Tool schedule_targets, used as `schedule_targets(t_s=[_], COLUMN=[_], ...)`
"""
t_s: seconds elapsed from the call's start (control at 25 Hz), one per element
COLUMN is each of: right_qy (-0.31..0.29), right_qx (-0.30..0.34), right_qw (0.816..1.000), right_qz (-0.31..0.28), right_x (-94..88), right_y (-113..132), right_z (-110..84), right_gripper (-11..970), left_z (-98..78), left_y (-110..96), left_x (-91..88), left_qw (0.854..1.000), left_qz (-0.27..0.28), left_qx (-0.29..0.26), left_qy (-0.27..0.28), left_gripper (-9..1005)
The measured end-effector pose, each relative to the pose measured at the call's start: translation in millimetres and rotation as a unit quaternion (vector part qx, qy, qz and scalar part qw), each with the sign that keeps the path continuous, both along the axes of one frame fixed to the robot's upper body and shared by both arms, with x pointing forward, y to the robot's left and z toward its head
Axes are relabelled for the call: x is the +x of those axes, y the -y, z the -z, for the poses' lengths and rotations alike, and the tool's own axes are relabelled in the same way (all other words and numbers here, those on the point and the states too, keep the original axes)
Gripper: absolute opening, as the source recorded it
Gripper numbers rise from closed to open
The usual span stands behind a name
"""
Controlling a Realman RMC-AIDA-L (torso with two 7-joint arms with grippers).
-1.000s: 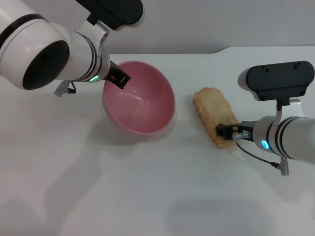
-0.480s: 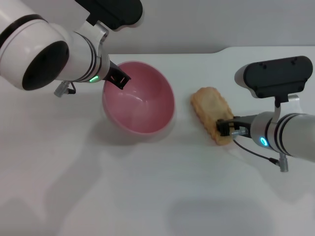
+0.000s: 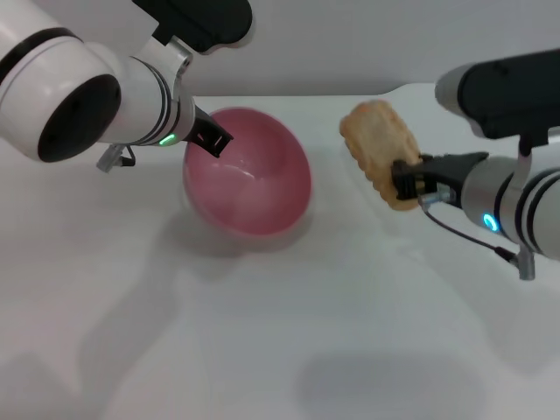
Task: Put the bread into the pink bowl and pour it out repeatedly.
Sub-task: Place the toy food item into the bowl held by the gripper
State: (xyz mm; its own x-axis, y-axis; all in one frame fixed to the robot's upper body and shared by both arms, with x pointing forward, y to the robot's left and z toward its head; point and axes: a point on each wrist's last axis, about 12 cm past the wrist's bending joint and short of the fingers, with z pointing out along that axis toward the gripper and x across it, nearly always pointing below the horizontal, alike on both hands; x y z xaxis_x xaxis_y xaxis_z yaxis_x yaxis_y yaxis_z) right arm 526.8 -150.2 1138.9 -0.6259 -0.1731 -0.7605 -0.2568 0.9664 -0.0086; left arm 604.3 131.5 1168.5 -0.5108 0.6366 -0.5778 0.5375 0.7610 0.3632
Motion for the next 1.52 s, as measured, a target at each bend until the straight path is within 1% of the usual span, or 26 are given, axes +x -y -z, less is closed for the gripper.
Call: schedule_targets(t_s=[0.04, 0.08, 0.24, 0.36, 0.72, 0.76, 0.96, 1.16, 1.4, 1.52], right_qy=[0.000, 0.005, 0.019, 0.025, 0.025, 0.024, 0.023, 0.019, 0.018, 0.020], right_qx=[0.000, 0.004, 0.014, 0.020, 0.026, 0.037, 0.050, 0.050, 0.044, 0.047], right_qw=[1.000, 1.000, 0.999, 0.998, 0.996, 0.995, 0.993, 0.992, 0.992, 0.990], right_qz=[0.000, -0.007, -0.037, -0.056, -0.083, -0.088, -0.103, -0.110, -0.120, -0.128], right_x=[0.0, -1.8, -9.0, -11.5, -10.6, -10.6, -11.5, -12.0, -14.1, -17.1], right_y=[0, -4, -20, -30, -46, -48, -54, -57, -60, -63], right_z=[0.0, -4.0, -14.1, -17.7, -17.9, -17.5, -16.4, -15.6, -13.8, -16.2], right_gripper=[282, 261, 244, 231, 178, 171, 143, 172, 281, 336], left_z=[-0.2, -0.6, -2.0, -2.7, -4.4, -4.4, -4.4, -4.4, -4.2, -3.6], left_y=[0, 1, 5, 7, 11, 11, 11, 11, 11, 9], left_x=[0.2, 0.5, 1.0, 1.1, 1.4, 1.4, 1.3, 1.3, 1.1, 1.9], left_qw=[1.000, 1.000, 1.000, 1.000, 1.000, 1.000, 1.000, 1.000, 1.000, 1.000], left_qz=[0.000, 0.002, 0.008, 0.010, 0.014, 0.014, 0.014, 0.014, 0.013, 0.010], left_qx=[-0.001, -0.002, -0.008, -0.011, -0.019, -0.019, -0.019, -0.019, -0.018, -0.018], left_qy=[0.001, 0.003, 0.010, 0.012, 0.016, 0.016, 0.016, 0.016, 0.014, 0.013], left_gripper=[77, 78, 79, 80, 82, 83, 84, 86, 87, 88])
